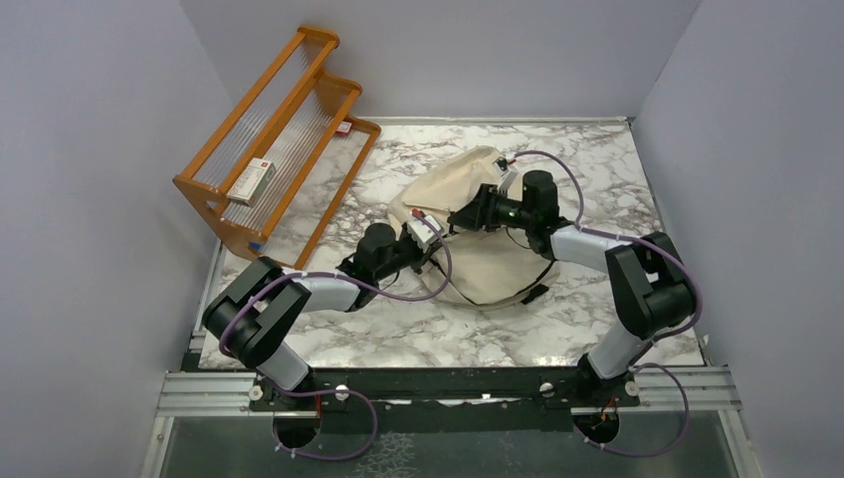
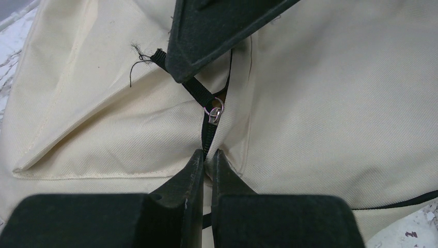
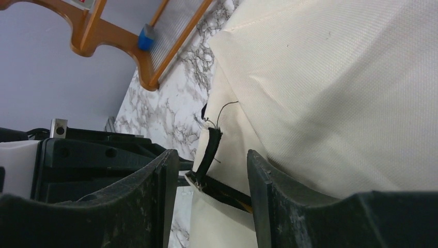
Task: Pack the student bag
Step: Zip the student bag at the center of the board.
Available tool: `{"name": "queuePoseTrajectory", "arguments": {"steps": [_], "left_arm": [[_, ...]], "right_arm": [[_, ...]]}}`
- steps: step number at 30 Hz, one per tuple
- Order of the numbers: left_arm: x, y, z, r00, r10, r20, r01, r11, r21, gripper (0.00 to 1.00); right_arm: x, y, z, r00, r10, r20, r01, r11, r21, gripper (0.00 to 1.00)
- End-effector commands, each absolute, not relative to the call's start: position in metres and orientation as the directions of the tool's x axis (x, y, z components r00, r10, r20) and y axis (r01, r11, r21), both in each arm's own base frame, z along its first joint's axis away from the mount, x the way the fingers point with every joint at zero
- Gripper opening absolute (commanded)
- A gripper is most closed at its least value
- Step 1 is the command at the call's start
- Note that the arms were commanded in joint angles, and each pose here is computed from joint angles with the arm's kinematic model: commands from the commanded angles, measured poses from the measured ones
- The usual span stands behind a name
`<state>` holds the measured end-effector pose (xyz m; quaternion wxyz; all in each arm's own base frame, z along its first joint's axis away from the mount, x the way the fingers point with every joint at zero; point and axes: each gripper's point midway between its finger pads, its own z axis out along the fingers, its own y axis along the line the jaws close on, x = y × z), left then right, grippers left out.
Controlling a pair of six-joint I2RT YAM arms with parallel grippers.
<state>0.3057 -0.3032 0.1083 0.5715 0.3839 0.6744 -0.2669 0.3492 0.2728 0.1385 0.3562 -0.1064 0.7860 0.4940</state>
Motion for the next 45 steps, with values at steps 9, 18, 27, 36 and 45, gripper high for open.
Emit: {"name": "queuePoseTrajectory", "arguments": {"steps": [9,18,27,36,45], "left_arm": [[0.302,-0.313,0.116,-0.045,0.194,-0.980,0.850,0.523,0.064,0.05],[0.303,-0.312,0.113,-0.043,0.204,-0.978,0.849,0.523,0.072,0.05],[0.301,-0.313,0.114,-0.059,0.202,-0.978,0.854,0.517,0.055,0.05],[0.293,-0.310,0.118,-0.085,0.208,-0.975,0.861,0.507,0.033,0.04],[0.281,-0.306,0.117,-0.119,0.221,-0.968,0.871,0.492,0.005,0.00]], "right_arm": [[0.359,0.300,0.155,-0.683,0.184,-0.707,-0.609,0.392,0.690,0.32],[0.353,0.297,0.153,-0.651,0.155,-0.743,-0.648,0.397,0.650,0.03],[0.379,0.269,0.164,-0.362,0.185,-0.914,-0.711,0.579,0.399,0.01],[0.377,0.263,0.199,-0.077,0.178,-0.981,-0.763,0.623,0.173,0.01],[0.396,0.218,0.217,0.074,0.049,-0.996,-0.572,0.820,-0.002,0.00]]}}
